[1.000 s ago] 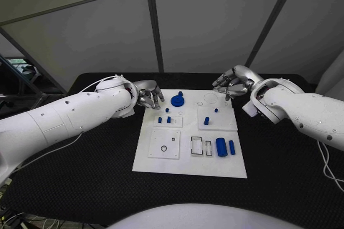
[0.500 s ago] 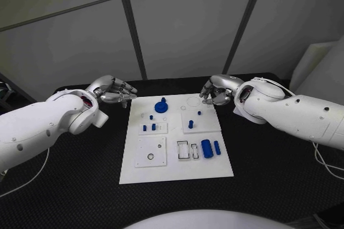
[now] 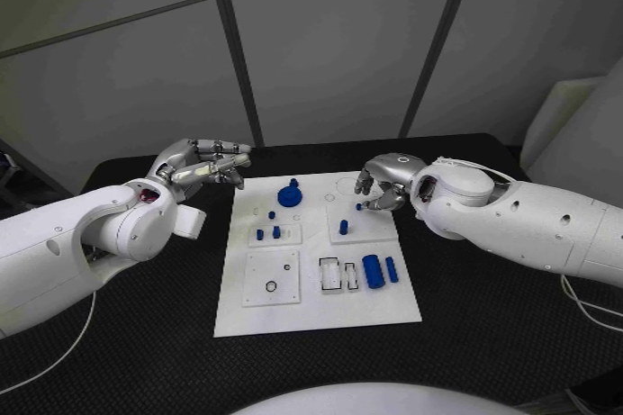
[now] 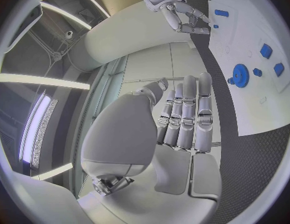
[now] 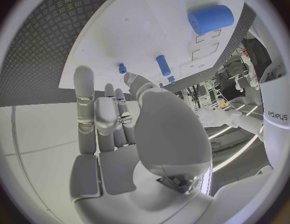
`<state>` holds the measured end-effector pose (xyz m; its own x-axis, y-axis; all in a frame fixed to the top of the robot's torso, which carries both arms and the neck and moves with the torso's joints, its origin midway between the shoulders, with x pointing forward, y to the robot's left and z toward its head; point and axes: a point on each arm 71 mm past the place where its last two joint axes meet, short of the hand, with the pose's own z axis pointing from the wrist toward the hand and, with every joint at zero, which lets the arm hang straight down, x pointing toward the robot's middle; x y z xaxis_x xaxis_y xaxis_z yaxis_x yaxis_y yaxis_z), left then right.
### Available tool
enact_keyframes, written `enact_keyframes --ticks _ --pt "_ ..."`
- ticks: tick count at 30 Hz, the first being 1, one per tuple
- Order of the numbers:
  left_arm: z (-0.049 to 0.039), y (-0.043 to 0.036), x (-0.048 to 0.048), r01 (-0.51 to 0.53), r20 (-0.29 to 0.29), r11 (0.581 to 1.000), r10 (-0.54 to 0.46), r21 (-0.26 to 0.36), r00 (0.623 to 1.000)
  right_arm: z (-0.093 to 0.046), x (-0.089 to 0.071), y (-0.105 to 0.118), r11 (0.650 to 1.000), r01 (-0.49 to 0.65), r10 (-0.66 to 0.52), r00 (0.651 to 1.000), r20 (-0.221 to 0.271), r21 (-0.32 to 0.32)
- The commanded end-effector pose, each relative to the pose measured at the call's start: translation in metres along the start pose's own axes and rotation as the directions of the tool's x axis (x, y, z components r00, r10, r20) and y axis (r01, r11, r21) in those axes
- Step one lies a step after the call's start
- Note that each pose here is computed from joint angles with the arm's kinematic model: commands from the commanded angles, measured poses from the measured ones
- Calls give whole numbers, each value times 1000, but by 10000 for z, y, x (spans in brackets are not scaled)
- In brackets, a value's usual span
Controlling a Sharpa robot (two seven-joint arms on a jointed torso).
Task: Assemble the parts on the task board
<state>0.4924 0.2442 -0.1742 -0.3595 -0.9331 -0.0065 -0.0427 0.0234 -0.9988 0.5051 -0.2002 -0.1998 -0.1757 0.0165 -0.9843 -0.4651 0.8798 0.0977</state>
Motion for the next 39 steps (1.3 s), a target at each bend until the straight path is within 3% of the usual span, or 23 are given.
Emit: enact_keyframes --ticks 1,33,39 --pt "-16 -31 16 78 8 996 -79 30 997 10 49 15 999 51 -50 998 -33 10" --pt "-22 -39 62 103 -18 994 -103 38 995 128 270 126 999 44 -43 994 -103 11" --pt "-19 -39 65 107 -30 993 -106 40 994 132 265 131 998 49 -47 996 -78 29"
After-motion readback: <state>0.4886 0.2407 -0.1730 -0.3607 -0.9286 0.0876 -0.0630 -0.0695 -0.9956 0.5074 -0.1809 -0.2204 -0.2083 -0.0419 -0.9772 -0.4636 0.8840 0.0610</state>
